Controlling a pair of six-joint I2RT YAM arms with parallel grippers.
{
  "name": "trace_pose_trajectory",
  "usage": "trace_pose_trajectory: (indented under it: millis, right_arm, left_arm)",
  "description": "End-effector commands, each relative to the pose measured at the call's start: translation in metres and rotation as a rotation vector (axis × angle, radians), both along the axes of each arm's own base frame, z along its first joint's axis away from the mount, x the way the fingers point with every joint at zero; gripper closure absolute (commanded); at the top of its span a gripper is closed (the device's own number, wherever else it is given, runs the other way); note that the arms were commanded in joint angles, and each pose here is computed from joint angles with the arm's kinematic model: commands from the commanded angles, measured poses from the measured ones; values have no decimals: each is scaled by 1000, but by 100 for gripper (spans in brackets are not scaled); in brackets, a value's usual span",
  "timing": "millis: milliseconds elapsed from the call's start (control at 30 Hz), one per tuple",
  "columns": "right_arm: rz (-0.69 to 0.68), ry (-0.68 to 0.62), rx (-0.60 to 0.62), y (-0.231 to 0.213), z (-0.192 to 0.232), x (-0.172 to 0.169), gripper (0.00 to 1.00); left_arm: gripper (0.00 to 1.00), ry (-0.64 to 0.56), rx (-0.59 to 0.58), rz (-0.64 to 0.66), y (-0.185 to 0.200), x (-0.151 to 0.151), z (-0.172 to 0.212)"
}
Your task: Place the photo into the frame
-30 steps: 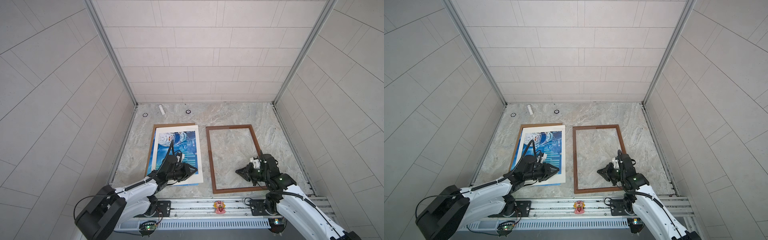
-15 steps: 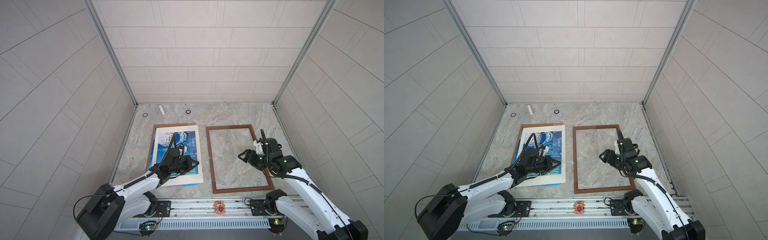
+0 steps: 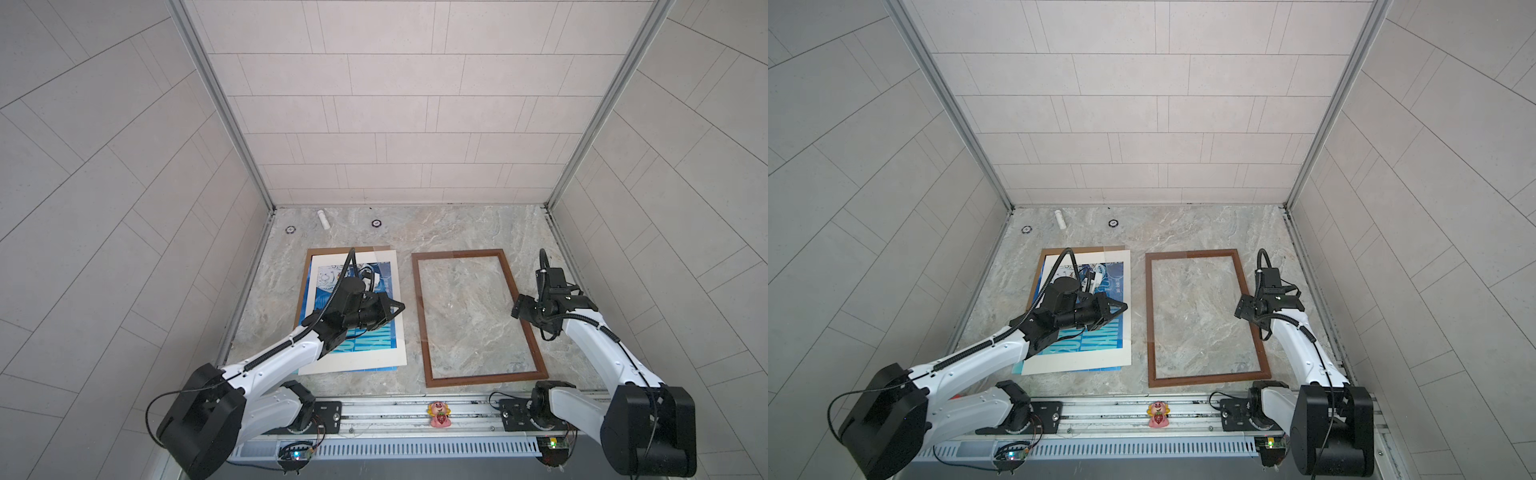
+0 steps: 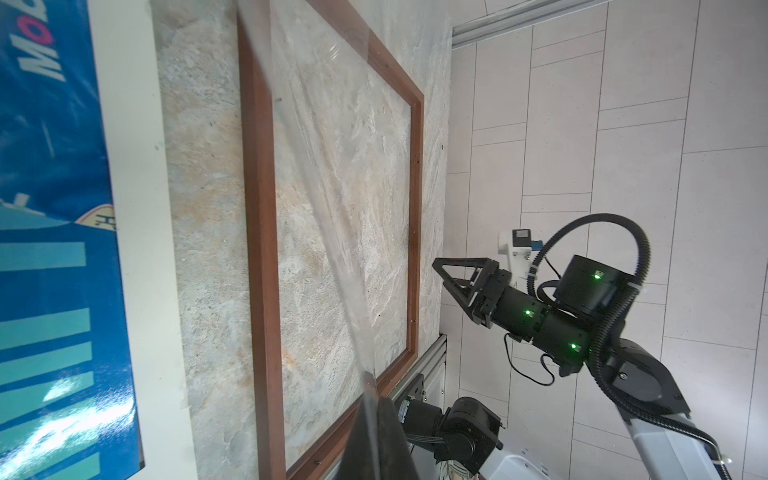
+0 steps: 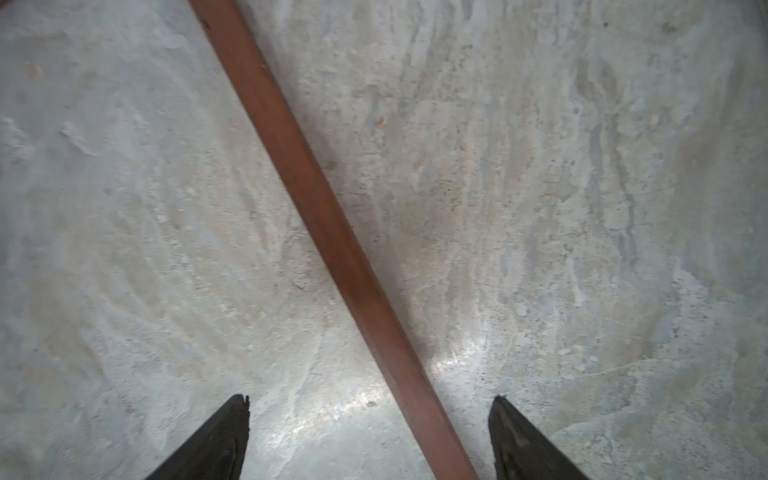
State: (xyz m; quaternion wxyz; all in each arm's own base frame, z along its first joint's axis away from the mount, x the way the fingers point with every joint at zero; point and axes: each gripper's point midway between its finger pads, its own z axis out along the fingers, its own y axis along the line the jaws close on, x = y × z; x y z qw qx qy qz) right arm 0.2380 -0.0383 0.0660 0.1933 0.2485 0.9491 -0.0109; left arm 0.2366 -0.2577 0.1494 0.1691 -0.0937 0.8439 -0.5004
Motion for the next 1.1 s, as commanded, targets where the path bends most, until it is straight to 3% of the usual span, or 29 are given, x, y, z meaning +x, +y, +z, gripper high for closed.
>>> trace_pose_trajectory:
  millis: [0, 200, 367, 600, 933, 1067]
  right_arm:
    - [28, 5, -19, -4, -6, 6, 14]
    - [30, 67, 81, -1, -29, 9, 14]
    - [52, 160, 233, 19, -49, 4, 18]
    - [82, 160, 455, 55, -56, 3, 27]
    - [102, 110, 532, 72, -34, -11, 31]
    - [97, 57, 458, 62, -21, -7, 24]
  left_arm:
    - [100, -10, 15, -27, -1, 1, 2]
    - [100, 0, 10, -106, -8, 0, 19]
    - [100, 6, 4, -107, -7, 5, 25]
    - [100, -24, -11, -177, -14, 4, 39]
    - [100, -35, -46, -168, -24, 20, 62]
    - [100, -83, -67, -151, -32, 38, 89]
